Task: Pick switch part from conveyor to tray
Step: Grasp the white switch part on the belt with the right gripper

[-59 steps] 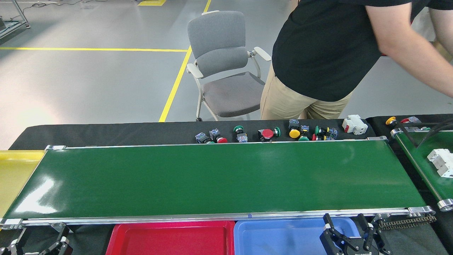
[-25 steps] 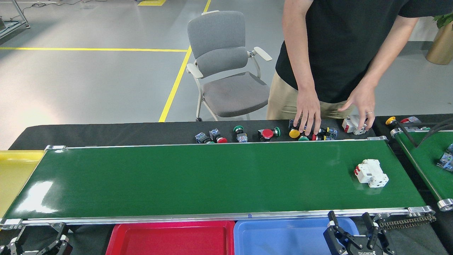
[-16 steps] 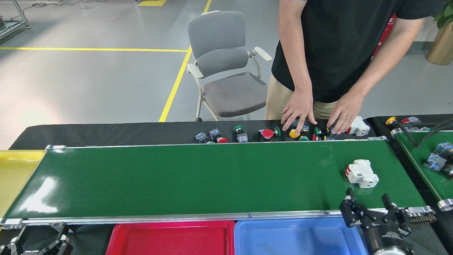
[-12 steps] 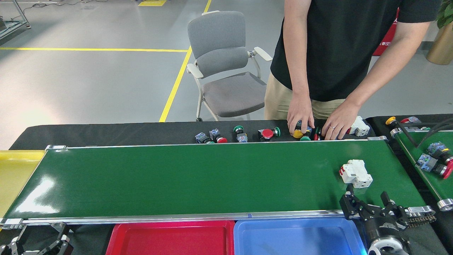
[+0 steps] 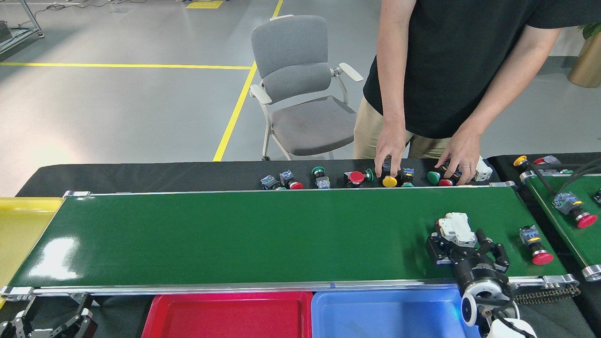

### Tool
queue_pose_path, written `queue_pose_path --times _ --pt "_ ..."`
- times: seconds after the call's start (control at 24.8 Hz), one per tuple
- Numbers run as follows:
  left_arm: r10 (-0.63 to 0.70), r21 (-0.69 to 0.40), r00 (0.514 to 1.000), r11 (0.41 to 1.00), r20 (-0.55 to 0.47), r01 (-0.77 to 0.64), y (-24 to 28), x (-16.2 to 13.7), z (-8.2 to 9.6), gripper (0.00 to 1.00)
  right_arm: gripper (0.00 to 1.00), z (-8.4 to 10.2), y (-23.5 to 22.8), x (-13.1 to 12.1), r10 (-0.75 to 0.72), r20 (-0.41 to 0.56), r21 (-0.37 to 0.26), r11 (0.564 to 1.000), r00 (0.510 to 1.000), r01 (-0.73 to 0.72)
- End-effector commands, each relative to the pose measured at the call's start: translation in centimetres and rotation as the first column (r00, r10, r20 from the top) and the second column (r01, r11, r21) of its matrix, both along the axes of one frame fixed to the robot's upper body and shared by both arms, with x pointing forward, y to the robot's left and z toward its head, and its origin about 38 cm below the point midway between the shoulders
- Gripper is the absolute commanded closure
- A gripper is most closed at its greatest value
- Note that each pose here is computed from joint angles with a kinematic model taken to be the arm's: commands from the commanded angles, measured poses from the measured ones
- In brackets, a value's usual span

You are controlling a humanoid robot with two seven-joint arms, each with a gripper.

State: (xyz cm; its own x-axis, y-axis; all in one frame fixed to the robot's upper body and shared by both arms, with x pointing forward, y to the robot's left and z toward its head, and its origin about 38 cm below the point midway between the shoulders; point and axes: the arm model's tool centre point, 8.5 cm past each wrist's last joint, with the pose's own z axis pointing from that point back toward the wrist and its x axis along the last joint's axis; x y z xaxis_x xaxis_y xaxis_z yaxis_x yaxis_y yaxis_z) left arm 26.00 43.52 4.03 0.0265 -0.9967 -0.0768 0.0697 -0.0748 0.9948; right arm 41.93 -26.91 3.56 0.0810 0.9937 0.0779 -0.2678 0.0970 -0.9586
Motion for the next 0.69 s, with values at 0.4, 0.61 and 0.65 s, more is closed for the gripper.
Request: queue_pose_path --times 0.4,0.61,0.65 --pt "-0.003 0.012 0.999 1.0 0.032 0.003 0.4 0.6 1.0 0.0 0.71 2.9 2.3 0.5 0.159 0.108 0.1 0.98 0.981 -0.17" --pt "-0.003 0.011 0.999 1.0 0.033 0.003 0.4 0.6 1.0 0.0 0.71 4.8 2.4 -7.4 0.417 0.216 0.077 0.894 0.883 -0.441" --pt "-0.003 0.012 0.999 1.0 0.032 0.003 0.4 0.6 1.0 0.0 0.7 4.6 2.1 -9.4 0.463 0.216 0.073 0.87 0.86 -0.487"
